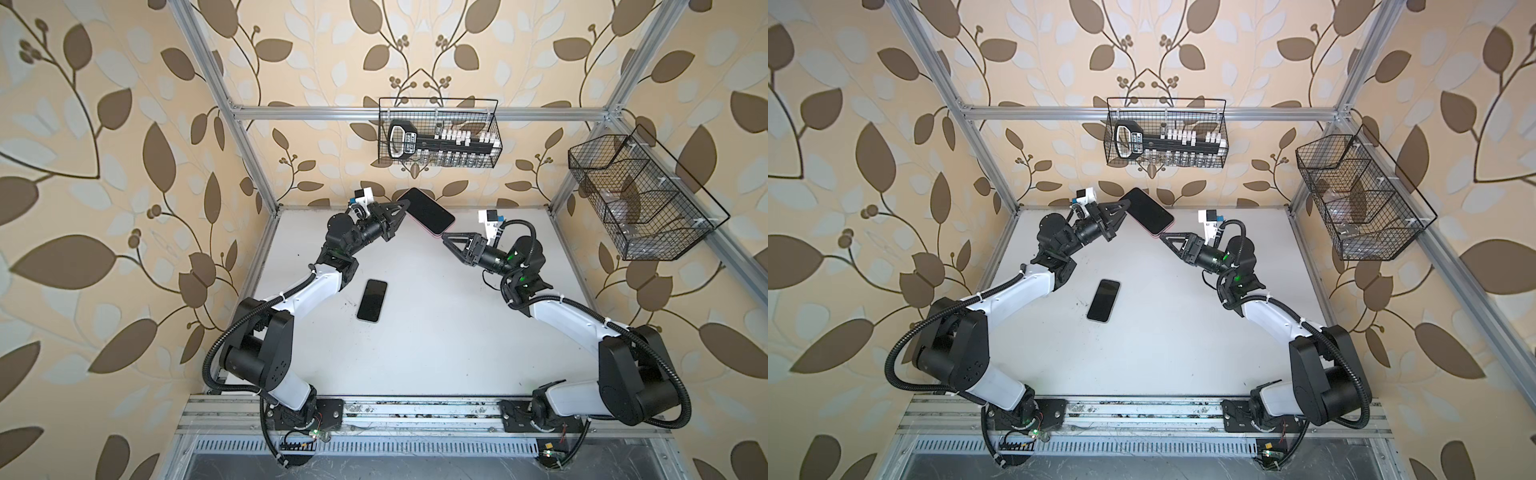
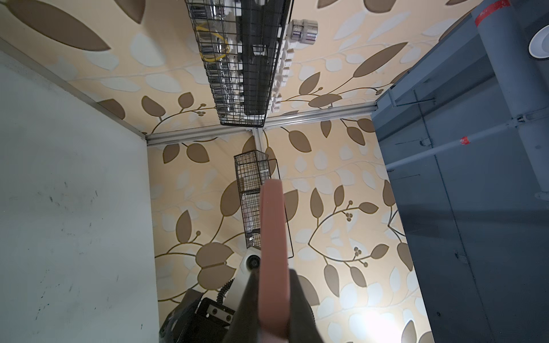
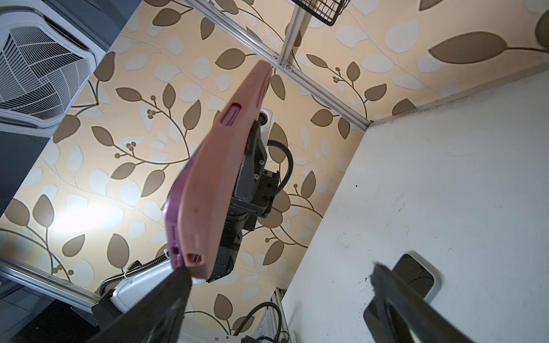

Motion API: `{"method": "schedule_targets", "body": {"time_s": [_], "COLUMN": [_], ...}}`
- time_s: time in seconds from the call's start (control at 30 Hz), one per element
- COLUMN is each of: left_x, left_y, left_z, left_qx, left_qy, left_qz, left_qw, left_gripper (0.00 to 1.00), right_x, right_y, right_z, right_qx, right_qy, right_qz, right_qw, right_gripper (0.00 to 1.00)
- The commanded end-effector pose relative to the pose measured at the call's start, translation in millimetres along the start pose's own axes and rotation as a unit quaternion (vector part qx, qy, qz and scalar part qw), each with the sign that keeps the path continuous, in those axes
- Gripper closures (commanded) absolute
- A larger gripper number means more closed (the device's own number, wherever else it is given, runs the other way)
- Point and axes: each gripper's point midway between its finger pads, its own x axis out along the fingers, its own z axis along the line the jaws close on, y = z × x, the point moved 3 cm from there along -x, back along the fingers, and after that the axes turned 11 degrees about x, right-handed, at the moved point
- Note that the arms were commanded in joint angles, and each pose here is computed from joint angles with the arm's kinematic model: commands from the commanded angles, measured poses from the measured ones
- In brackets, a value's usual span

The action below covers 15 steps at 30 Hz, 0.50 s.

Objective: Take the phone out of the phone case
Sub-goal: Remove the phone case from the phone.

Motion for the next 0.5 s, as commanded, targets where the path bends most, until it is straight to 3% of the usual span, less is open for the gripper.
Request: {"method": "schedule_targets", "body": {"time_s": [0.0, 0.47], "left_x": [0.6, 6.9], "left_y": [41.3, 49.3], "left_z": [-67.0, -62.7], "left_qx": [0.042, 0.036], "left_qy": [0.106, 0.108], "left_qz": [0.074, 0.084], "left_qw": [0.991, 0.99], "left_gripper": [1.0, 1.0], "right_x": [8.4, 11.3], "right_y": [-9.5, -10.3], "right_z": [0.9, -5.2], "right_qx": [0.014, 0.019], "right_qy": [-0.001, 0.0], "right_qz": [-0.016, -0.018], "right_qw": [1.0, 1.0], "right_gripper": [0.05, 0.06]}}
